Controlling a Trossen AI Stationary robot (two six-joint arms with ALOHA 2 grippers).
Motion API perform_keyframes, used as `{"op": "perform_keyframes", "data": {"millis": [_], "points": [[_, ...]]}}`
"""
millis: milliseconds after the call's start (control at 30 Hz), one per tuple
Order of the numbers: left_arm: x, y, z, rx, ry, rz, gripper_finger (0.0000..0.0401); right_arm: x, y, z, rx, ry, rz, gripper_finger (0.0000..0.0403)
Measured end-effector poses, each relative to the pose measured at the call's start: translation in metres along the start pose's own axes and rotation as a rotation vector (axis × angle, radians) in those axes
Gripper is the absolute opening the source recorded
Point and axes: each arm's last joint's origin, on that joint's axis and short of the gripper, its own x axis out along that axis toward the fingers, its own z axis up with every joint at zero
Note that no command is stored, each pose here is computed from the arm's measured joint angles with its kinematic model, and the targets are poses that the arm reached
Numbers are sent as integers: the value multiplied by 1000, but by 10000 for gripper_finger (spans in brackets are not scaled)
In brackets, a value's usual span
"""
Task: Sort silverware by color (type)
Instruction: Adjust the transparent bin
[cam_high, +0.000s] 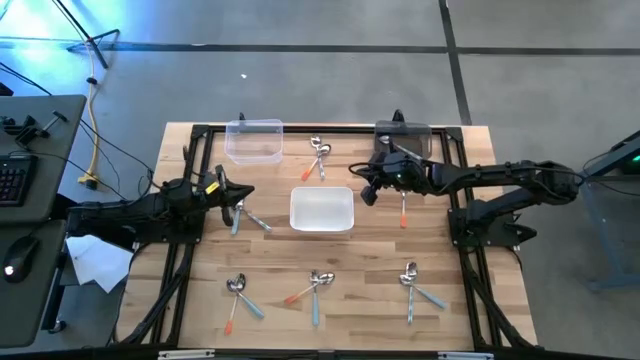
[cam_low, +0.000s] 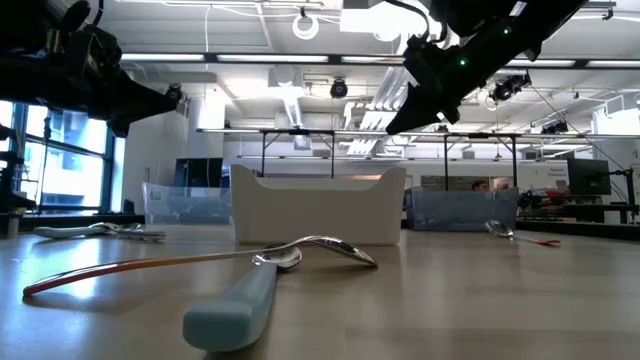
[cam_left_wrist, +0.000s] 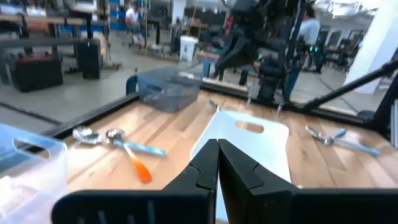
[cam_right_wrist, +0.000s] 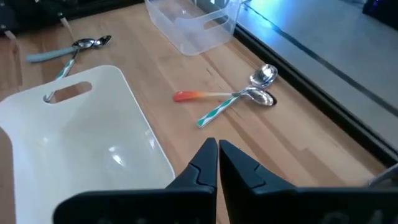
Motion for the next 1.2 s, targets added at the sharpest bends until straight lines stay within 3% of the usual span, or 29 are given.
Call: {"op": "perform_keyframes", "data": {"millis": [267, 800, 967, 1200], "points": [[7, -3, 15, -9, 100, 22, 3, 1, -5, 5, -12, -45, -33, 0], [39, 9, 25, -66, 324, 148, 3, 8, -55, 10, 58, -53, -191, 0], [55, 19, 40, -88, 345, 206, 3, 8, -58, 11, 62, -58, -203, 0], [89, 28, 56, -90, 383, 162, 3, 8, -59, 11, 40, -55, -210, 0]]}}
